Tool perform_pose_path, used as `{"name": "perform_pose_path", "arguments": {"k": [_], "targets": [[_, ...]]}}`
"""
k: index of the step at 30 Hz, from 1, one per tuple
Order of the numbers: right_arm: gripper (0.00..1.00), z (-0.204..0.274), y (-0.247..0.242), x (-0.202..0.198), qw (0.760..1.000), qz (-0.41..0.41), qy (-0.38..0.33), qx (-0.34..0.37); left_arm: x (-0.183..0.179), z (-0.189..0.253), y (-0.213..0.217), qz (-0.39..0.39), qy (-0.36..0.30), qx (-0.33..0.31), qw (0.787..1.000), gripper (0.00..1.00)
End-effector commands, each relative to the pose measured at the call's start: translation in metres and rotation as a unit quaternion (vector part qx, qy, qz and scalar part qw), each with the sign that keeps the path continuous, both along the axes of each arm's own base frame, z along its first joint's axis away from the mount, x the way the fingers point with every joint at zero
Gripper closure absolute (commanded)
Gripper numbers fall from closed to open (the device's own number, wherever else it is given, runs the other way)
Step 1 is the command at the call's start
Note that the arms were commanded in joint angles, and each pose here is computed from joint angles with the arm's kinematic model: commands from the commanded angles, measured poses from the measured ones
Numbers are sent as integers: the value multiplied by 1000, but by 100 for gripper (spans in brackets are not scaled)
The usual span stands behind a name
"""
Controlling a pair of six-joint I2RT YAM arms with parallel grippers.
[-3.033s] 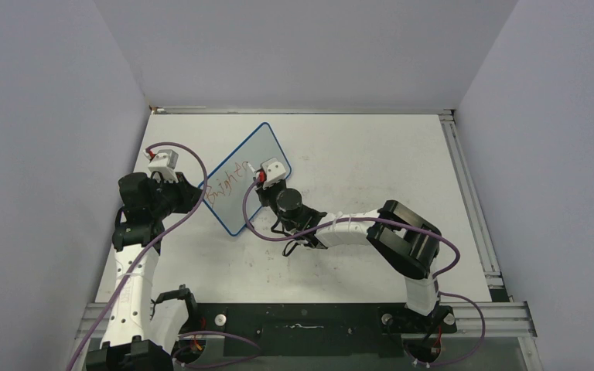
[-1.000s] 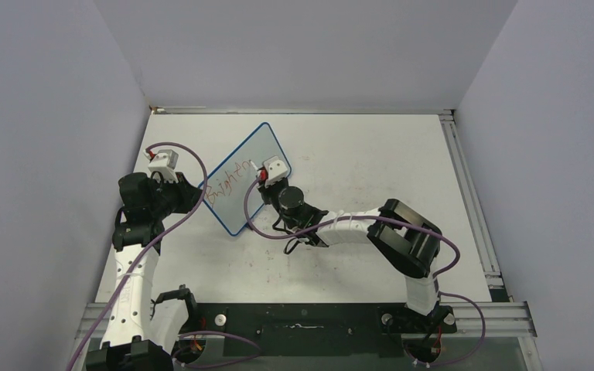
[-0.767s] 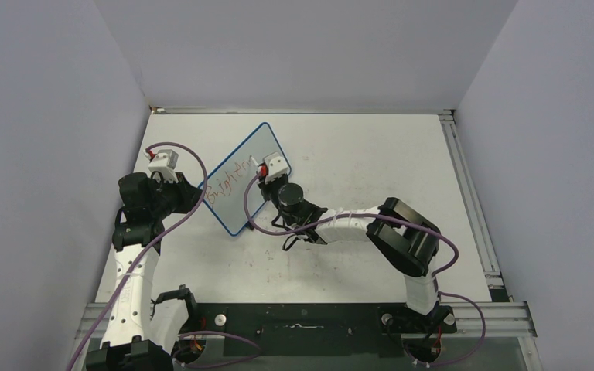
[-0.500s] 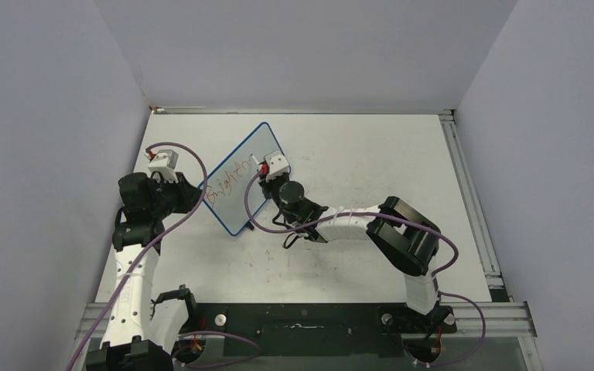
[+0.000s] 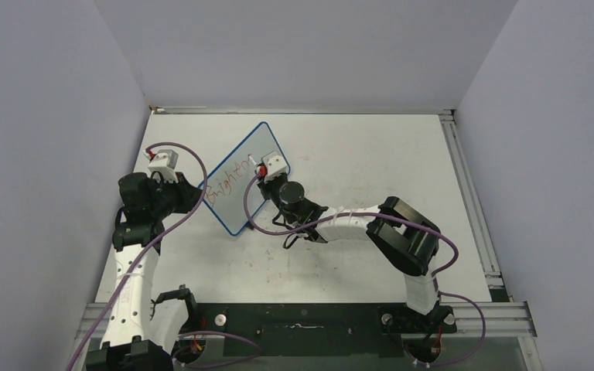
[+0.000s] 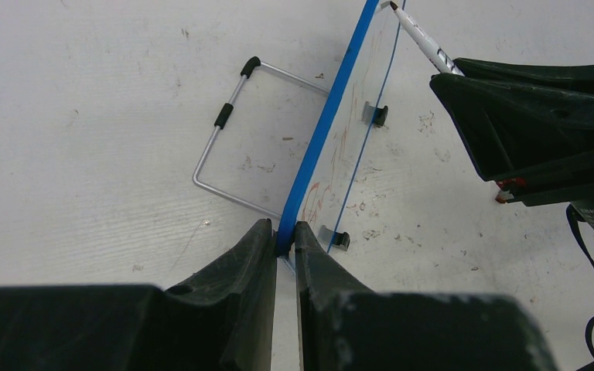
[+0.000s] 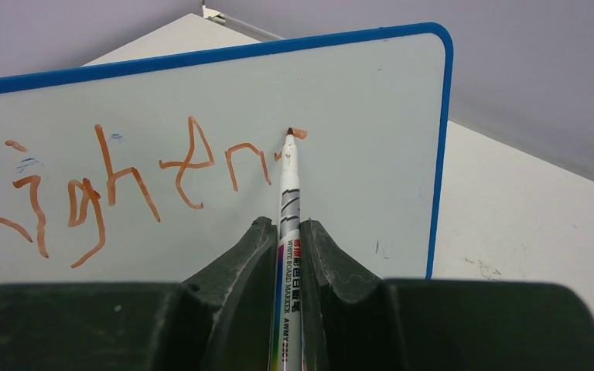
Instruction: Write a sentence on the whiteboard
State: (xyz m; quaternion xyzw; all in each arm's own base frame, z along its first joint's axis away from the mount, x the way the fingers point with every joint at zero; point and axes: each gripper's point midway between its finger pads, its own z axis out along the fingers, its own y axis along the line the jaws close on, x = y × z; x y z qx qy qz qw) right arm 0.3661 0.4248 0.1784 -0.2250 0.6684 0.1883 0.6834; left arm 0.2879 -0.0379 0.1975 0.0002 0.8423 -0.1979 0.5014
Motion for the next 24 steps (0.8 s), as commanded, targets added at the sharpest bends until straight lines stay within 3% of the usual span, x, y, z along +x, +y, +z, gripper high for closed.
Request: {"name": "perform_pose_path", "arguments": {"k": [1,24], "targets": [[95,10,12,-8,999,27,-17,11,-1,-1,2,2,2,7,1000,100],[95,-17,-2,-7,1000,-4,11,-15,-2,-1,2,3,2,7,1000,100]]}}
